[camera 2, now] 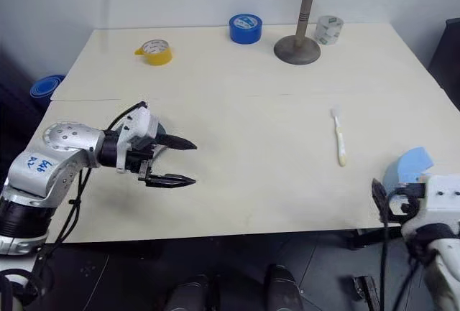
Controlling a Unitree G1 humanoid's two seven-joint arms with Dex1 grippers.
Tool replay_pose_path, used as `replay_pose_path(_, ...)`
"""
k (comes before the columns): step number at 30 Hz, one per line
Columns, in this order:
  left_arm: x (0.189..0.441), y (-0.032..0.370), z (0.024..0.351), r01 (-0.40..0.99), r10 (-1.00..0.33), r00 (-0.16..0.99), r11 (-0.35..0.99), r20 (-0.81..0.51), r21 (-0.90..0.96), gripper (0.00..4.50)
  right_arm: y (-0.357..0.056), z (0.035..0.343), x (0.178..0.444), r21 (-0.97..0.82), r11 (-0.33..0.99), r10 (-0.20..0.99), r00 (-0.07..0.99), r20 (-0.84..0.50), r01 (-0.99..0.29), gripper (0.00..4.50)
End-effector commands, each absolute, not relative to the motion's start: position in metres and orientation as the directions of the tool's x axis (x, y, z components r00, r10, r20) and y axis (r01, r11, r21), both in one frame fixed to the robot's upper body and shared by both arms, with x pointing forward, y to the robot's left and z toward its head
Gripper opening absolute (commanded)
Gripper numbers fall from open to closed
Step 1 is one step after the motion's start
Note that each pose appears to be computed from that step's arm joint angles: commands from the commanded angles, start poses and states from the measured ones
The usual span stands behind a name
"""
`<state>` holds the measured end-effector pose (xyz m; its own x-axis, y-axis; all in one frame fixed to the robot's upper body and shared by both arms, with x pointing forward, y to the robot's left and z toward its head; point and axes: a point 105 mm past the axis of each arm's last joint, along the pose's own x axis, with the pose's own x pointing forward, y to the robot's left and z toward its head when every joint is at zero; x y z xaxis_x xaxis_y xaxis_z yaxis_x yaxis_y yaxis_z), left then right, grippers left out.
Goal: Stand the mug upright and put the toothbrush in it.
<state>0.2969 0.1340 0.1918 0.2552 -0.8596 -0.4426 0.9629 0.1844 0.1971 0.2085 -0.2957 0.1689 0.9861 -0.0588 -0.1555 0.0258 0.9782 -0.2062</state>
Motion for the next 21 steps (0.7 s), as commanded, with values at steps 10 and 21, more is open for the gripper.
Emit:
replay_pose_path(10,0.331,0.141,0.172,0.781,-0.473,0.620,0.444,-0.626,0.439,4.50,-0.172,0.255,0.192,-0.116,0.586,0.765,0.595,-0.245,-0.802,4.48)
replay_pose_path(21,0.338,0.160,0.166,0.646,-0.263,0.745,0.514,-0.612,0.565,4.50,-0.147,0.271,0.201,-0.092,0.418,0.859,0.426,-0.284,-0.904,4.48)
